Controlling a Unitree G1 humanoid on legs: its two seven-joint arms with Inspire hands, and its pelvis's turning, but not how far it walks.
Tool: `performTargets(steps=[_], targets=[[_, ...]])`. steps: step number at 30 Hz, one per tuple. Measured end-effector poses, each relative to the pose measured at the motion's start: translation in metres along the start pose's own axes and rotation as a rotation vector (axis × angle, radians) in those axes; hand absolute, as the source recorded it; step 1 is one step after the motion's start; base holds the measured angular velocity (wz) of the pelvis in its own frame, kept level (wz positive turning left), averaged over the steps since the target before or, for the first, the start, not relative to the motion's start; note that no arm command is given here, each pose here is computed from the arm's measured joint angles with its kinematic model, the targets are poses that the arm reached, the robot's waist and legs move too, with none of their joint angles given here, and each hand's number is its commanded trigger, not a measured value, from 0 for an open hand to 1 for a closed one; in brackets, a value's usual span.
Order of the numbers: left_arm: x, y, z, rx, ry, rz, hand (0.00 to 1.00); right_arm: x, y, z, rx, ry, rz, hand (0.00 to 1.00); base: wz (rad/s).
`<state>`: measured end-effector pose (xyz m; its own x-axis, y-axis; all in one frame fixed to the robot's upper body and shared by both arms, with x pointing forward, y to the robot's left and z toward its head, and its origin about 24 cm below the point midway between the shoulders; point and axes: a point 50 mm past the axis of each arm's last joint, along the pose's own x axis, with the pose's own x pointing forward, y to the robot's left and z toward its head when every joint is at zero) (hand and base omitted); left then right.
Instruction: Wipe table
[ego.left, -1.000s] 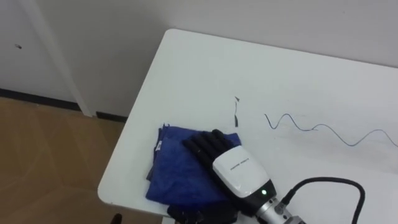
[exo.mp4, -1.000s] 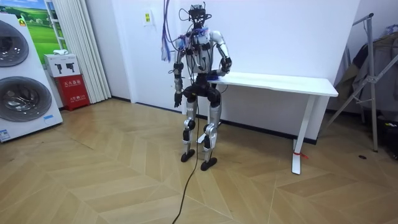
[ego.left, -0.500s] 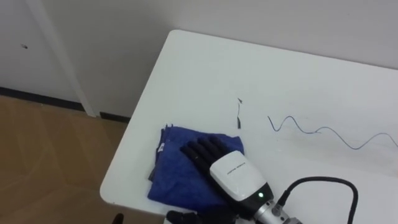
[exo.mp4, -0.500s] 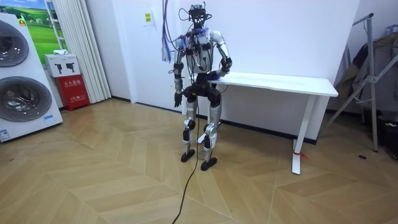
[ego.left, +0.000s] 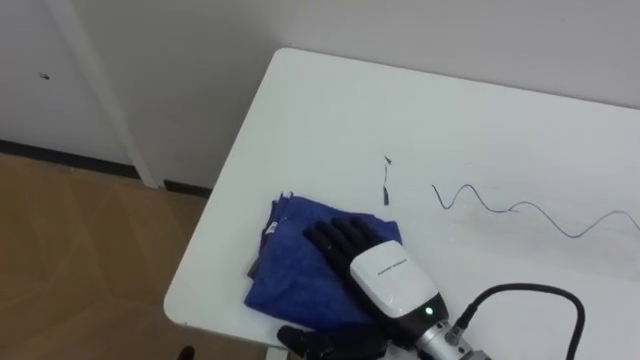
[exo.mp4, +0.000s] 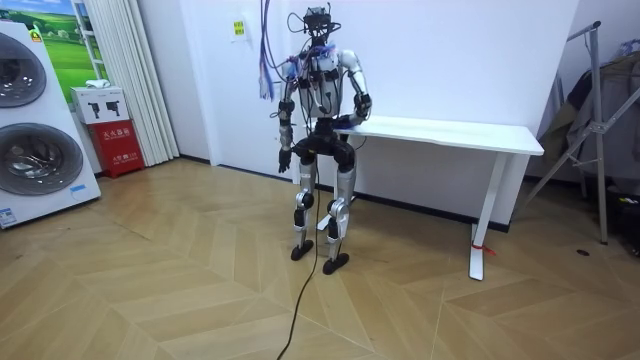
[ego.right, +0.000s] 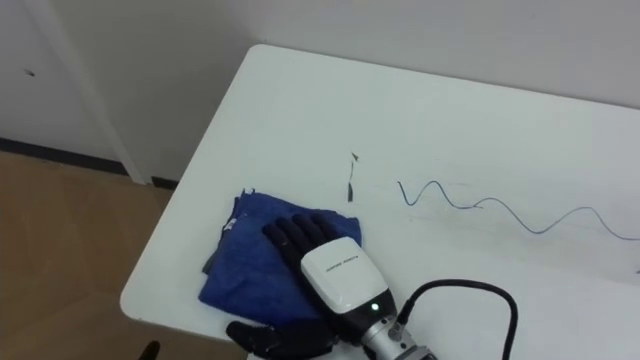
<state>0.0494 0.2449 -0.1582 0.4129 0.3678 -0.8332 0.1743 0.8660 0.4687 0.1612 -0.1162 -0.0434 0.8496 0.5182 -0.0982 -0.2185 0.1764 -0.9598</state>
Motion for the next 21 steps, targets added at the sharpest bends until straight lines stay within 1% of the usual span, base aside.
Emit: performTargets(steps=[12,21], targets=[[-0.005,-0.005,-0.013,0.020,0.039,-0.014,0.00,0.005,-0.004,-0.002,0.036,0.030,-0.008,0.00,0.00],[-0.006,-0.006,-0.015,0.027,0.048,-0.029,0.00,0.007,-0.007,-0.002,0.049,0.041,-0.015,0.00,0.00]])
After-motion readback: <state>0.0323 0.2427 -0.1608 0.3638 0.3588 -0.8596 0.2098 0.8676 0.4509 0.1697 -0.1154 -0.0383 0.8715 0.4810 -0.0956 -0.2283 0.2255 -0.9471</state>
